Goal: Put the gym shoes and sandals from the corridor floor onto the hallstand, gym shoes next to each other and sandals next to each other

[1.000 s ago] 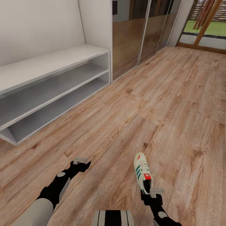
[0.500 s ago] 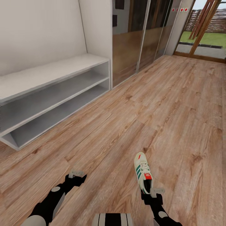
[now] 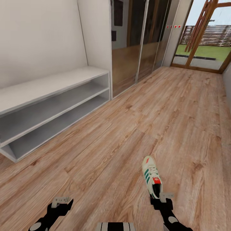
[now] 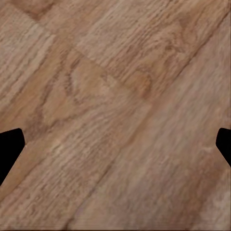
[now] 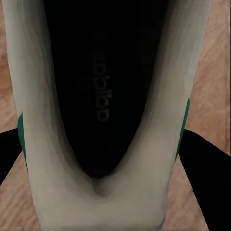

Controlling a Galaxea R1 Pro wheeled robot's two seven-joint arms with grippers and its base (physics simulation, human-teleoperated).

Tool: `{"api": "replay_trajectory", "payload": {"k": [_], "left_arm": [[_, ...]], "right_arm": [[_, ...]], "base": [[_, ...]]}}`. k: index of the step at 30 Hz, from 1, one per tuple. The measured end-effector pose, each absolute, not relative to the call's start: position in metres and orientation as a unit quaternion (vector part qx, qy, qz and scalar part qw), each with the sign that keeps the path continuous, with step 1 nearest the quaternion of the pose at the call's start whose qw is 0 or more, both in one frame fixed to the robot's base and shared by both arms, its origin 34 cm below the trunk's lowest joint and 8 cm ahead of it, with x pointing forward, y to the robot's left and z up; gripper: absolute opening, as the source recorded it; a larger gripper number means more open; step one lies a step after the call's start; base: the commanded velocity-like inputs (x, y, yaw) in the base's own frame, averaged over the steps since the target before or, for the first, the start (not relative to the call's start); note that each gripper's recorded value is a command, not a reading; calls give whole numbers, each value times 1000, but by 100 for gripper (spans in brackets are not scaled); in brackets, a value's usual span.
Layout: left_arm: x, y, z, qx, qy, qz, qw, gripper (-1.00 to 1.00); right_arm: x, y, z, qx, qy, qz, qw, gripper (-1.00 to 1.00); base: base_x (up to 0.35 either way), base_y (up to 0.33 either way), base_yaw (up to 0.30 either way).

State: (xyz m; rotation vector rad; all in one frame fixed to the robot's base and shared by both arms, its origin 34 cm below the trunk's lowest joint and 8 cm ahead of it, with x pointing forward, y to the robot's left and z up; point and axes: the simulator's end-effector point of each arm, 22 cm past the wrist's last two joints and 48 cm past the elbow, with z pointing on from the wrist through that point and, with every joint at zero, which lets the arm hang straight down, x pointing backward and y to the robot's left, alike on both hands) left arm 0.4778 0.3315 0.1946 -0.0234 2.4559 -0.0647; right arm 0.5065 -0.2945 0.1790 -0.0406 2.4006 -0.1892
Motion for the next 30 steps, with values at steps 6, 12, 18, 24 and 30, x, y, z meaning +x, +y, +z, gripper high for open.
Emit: {"api": "replay_trajectory", "payload": {"k": [6,12,18,24,30], "left_arm": [[470,348,208,-21,930,-5,367,100],[456,357,211,-41,925,3,377,100],[450,358,216,-48,923,2,381,100],[450,358,225,-50,919,2,390,100],[452,355,233,-51,917,0,395,100]], "right_arm": [[515,-309,194,-18,925,-83,371,-100],[514,-314,205,-17,921,-86,380,-100],[507,-315,212,-16,919,-87,384,-100],[510,-313,224,-15,915,-86,395,-100],[509,-309,230,-14,915,-84,395,-100]], "base": [[0,0,-15],[0,0,-3],[0,0,0],[0,0,0],[0,0,3]]}}
